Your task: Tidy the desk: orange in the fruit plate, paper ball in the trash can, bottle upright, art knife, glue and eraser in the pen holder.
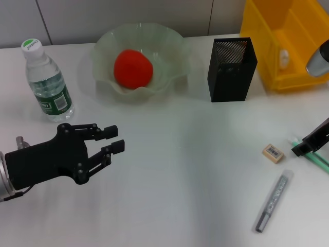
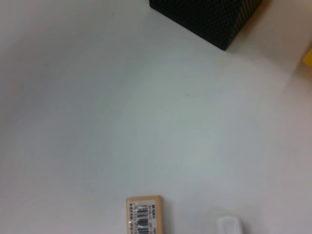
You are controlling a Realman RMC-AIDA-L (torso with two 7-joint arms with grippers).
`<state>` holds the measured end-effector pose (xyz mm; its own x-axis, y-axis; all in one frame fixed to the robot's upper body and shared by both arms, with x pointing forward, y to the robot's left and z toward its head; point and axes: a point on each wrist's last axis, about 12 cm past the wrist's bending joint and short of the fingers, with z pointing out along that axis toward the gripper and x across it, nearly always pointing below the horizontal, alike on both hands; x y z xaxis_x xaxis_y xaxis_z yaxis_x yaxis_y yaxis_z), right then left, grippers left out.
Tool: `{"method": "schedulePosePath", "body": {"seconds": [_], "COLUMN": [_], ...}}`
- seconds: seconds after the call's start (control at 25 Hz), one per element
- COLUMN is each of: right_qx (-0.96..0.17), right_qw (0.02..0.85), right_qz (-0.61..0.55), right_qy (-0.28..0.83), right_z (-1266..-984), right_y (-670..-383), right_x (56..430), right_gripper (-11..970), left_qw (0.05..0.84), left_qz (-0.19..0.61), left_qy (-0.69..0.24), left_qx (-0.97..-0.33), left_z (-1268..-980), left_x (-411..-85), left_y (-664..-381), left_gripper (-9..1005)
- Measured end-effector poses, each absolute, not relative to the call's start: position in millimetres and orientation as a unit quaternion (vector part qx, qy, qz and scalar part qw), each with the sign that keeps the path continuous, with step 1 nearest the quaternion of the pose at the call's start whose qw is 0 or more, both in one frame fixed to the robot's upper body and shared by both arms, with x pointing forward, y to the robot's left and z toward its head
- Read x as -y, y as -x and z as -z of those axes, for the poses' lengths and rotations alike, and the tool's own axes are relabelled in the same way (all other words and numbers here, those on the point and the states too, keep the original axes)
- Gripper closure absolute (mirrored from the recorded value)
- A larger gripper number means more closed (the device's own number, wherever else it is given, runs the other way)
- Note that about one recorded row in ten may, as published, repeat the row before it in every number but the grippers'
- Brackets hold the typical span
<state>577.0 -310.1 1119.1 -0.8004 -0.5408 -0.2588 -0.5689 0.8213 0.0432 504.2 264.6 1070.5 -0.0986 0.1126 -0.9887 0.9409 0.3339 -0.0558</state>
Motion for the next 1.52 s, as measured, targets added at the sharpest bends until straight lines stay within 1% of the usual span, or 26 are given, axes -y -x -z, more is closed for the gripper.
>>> {"method": "schedulePosePath", "body": {"seconds": [0.28, 0.96, 1.16, 1.4, 1.52], "right_qx": [-0.948, -0.95, -0.951, -0.953, -0.954], "right_qw": [0.117, 0.115, 0.114, 0.116, 0.117], "right_qz": [-0.055, -0.049, -0.05, -0.049, -0.047], "right_qy": [0.292, 0.285, 0.282, 0.275, 0.272], "right_z": [-1118.8, -1117.5, -1117.1, -1117.8, -1118.8], "right_y": [-578.2, -578.5, -578.2, -578.3, -578.7], "right_x": [309.2, 309.9, 310.2, 310.3, 310.9], "right_gripper": [566, 706, 719, 770, 770], "left_qw": [0.522, 0.522, 0.522, 0.522, 0.522], "left_qz": [0.398, 0.397, 0.397, 0.397, 0.397], "left_qy": [-0.418, -0.417, -0.417, -0.417, -0.416], "left_qx": [-0.628, -0.629, -0.629, -0.63, -0.63], "left_z": [-1069.1, -1068.8, -1068.7, -1068.3, -1067.9], "left_x": [-264.3, -264.4, -264.4, -264.5, -264.9], "left_y": [-503.2, -503.3, -503.3, -502.9, -502.4], "left_gripper": [697, 697, 697, 697, 697]}}
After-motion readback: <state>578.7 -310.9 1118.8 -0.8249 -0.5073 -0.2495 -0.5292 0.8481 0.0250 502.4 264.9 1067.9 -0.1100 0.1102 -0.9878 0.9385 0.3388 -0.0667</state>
